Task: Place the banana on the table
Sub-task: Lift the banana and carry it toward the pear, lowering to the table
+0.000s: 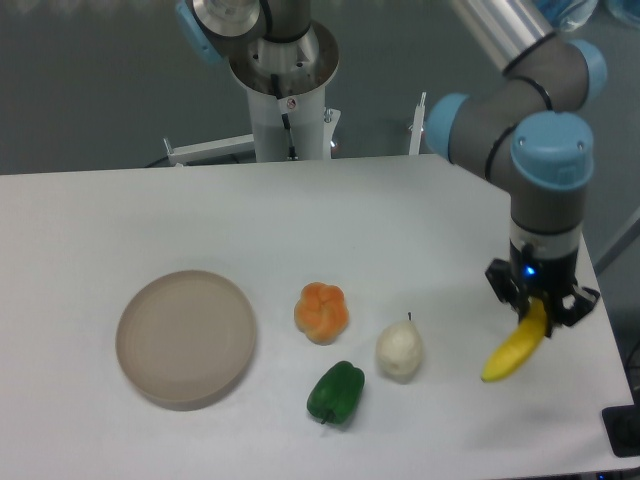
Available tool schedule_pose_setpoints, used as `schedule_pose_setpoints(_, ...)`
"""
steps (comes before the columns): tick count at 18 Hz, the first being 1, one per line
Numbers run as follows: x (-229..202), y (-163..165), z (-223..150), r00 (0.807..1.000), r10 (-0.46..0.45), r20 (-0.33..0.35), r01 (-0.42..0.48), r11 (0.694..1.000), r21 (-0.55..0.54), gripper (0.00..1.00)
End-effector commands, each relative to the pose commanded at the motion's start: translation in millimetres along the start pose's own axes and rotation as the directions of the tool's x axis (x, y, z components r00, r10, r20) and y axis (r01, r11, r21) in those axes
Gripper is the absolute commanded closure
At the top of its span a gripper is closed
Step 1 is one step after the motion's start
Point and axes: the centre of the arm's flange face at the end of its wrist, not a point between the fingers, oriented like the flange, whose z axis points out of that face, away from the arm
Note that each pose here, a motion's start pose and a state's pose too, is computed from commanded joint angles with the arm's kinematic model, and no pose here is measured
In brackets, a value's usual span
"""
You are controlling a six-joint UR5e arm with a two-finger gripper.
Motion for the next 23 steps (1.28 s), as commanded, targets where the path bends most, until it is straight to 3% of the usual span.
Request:
schedule_pose_setpoints(8, 31.5, 69.5, 29.6, 0.974, 0.208, -0.090, -0.204, 0.977, 0.055, 0.66)
schedule_pose_setpoints(12, 48.4, 84.7, 48.2, 0.955, 0.265, -0.135, -0.258, 0.964, 0.068, 0.66)
schedule_pose_setpoints(18, 90.1, 84.8, 75.3, 0.909, 0.359, -0.211, -0.343, 0.933, 0.109, 0.66)
schedule_pose_setpoints(21, 119.2, 85.2, 88.9, 0.910, 0.338, -0.239, -0.320, 0.941, 0.113, 0.66)
schedule_pose_setpoints(23, 127.0, 86.8, 94.0, 0.928, 0.275, -0.253, -0.258, 0.961, 0.099, 0.66)
